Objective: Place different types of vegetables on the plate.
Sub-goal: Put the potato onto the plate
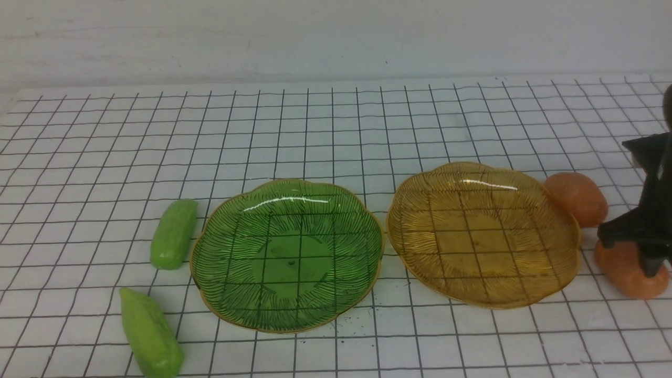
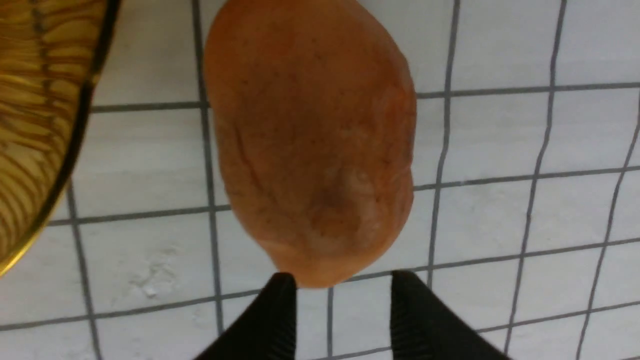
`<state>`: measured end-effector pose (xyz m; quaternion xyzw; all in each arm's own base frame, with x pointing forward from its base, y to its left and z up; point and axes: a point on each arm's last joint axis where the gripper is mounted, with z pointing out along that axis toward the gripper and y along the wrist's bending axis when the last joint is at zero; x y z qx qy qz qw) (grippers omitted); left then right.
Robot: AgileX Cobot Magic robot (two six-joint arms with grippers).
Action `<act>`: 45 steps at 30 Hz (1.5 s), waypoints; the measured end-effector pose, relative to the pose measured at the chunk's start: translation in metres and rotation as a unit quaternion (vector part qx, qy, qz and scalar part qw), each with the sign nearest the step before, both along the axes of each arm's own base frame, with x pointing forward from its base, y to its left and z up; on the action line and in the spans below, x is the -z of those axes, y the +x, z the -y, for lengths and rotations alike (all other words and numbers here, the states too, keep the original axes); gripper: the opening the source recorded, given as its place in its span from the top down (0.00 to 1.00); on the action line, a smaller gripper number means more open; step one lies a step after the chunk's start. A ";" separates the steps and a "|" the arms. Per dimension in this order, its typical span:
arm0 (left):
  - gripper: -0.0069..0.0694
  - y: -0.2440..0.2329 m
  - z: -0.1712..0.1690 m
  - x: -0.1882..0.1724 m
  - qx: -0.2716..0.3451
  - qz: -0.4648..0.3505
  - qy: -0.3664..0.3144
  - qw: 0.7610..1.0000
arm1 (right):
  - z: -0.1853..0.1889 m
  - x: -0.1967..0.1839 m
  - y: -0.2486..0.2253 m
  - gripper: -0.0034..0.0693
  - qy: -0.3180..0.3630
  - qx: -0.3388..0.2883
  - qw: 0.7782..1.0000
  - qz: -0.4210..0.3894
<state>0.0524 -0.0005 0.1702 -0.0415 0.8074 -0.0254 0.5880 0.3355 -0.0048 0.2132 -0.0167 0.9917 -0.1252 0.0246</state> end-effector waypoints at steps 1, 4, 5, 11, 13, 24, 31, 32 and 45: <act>0.92 0.000 0.000 0.000 0.000 0.000 0.000 1.000 | 0.000 0.001 0.001 0.48 -0.002 -0.001 1.000 -0.001; 0.92 0.000 0.000 0.000 0.000 0.000 0.000 1.000 | 0.000 0.002 0.003 0.28 -0.002 0.004 1.000 0.009; 0.92 0.000 0.000 0.000 0.000 0.000 0.000 1.000 | 0.000 0.002 0.003 0.25 -0.002 0.005 1.000 0.010; 0.92 0.000 0.000 0.000 0.000 0.000 0.000 1.000 | -0.006 0.005 0.013 0.08 0.035 0.011 0.998 0.055; 0.92 0.000 0.000 0.000 0.000 0.000 0.000 1.000 | -0.007 0.009 0.015 0.08 0.038 0.011 0.998 0.053; 0.92 0.000 0.000 0.000 0.000 0.000 0.000 1.000 | 0.002 0.035 0.020 0.23 -0.007 -0.009 1.000 0.005; 0.92 0.000 0.000 0.000 0.000 0.000 0.000 1.000 | 0.003 0.015 0.029 0.26 -0.015 0.002 1.000 -0.007; 0.92 0.000 0.000 0.000 0.000 0.000 0.000 1.000 | 0.003 0.009 0.033 0.26 -0.014 0.004 1.000 0.001; 0.92 0.000 0.000 0.000 0.000 0.000 0.000 1.000 | -0.067 -0.050 0.053 0.26 0.201 -0.058 0.975 0.081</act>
